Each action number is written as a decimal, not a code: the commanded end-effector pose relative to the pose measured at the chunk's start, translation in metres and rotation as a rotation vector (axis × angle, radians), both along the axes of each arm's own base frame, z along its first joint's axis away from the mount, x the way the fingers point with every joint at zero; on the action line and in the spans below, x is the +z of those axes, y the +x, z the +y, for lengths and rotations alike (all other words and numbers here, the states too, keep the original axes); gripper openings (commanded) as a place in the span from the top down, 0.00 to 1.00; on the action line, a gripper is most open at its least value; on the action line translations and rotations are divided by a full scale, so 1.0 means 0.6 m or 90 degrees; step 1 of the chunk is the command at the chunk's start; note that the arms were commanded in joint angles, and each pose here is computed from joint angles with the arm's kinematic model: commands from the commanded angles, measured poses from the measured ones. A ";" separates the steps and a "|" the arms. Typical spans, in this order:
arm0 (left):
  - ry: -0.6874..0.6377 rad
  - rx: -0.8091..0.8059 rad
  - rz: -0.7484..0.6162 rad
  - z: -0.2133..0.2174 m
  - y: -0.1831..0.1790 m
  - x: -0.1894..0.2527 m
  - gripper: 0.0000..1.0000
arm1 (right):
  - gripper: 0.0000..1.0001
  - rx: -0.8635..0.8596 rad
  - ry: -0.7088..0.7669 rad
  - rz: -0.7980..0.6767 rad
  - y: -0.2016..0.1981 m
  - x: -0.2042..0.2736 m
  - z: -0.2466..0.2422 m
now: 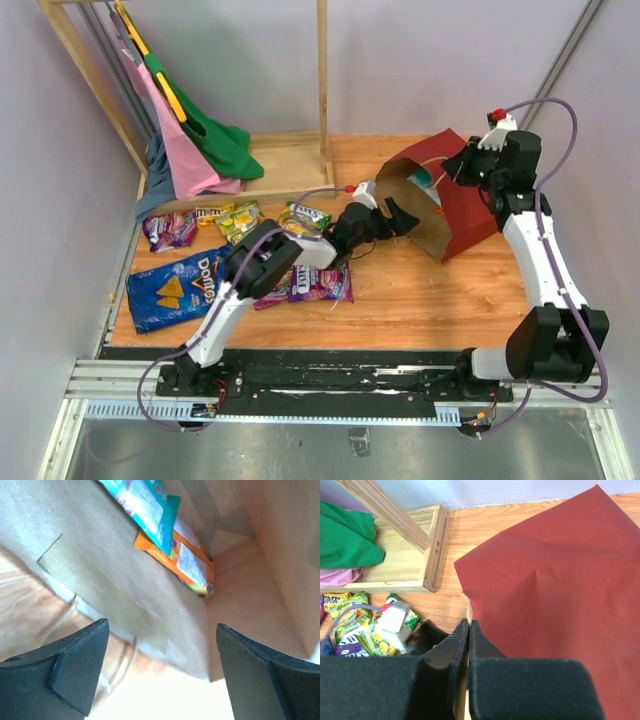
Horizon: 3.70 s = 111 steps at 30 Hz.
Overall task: Take the snacks out of the paper bag
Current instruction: Adjust the paper bag at the center of the board.
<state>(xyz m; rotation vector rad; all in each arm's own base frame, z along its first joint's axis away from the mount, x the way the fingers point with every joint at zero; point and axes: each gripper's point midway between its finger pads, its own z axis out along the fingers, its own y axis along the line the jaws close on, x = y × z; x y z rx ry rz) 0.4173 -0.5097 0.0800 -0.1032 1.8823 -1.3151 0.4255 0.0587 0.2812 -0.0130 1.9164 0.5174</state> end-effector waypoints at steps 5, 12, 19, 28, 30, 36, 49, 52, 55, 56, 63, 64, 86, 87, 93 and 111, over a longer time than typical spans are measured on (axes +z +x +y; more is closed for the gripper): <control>0.151 0.001 -0.311 0.093 -0.030 0.224 0.01 | 0.99 -0.074 0.023 -0.039 -0.025 0.023 -0.050; 0.296 -0.130 -0.509 0.097 -0.067 0.273 0.00 | 0.94 -0.094 0.034 -0.023 -0.037 0.005 -0.065; 0.390 -0.314 -0.592 0.036 -0.057 0.252 0.04 | 0.96 -0.061 0.044 -0.028 -0.048 0.013 -0.049; 0.395 -0.356 -0.624 -0.009 -0.018 0.235 0.06 | 0.97 -0.034 0.043 -0.033 -0.061 0.022 -0.038; 0.379 -0.362 -0.630 -0.016 -0.017 0.240 0.06 | 0.97 -0.030 0.045 -0.034 -0.062 0.022 -0.036; 0.306 -0.416 -0.648 -0.031 -0.042 0.260 0.07 | 0.98 -0.018 0.046 -0.030 -0.062 0.021 -0.032; 0.178 -0.361 -0.722 0.013 -0.066 0.367 0.09 | 0.99 -0.008 0.047 -0.030 -0.064 0.019 -0.027; 0.181 -0.374 -0.713 0.022 -0.068 0.371 0.08 | 0.99 -0.011 0.040 -0.030 -0.067 0.020 -0.029; 0.192 -0.409 -0.687 0.044 -0.072 0.375 0.00 | 0.99 -0.012 0.036 -0.031 -0.069 0.021 -0.030; 0.212 -0.420 -0.666 0.051 -0.069 0.369 0.00 | 0.99 -0.013 0.036 -0.033 -0.069 0.023 -0.031; 0.437 -0.589 -0.663 0.114 -0.109 0.275 0.00 | 0.99 -0.008 0.049 -0.033 -0.067 0.021 -0.026; 0.418 -0.613 -0.674 0.121 -0.121 0.282 0.00 | 0.99 -0.006 0.051 -0.031 -0.067 0.020 -0.025; 0.202 -0.289 -0.778 0.110 -0.051 0.409 0.00 | 0.99 0.085 0.033 -0.027 -0.077 0.019 0.020; 0.197 -0.302 -0.777 0.104 -0.047 0.404 0.00 | 0.99 0.092 0.032 -0.029 -0.079 0.019 0.024; 0.166 -0.357 -0.761 0.077 -0.040 0.384 0.04 | 0.99 0.141 0.015 -0.034 -0.092 0.021 0.057; 0.129 -0.446 -0.747 0.051 -0.076 0.352 0.03 | 0.99 0.238 0.014 -0.076 -0.135 0.063 0.113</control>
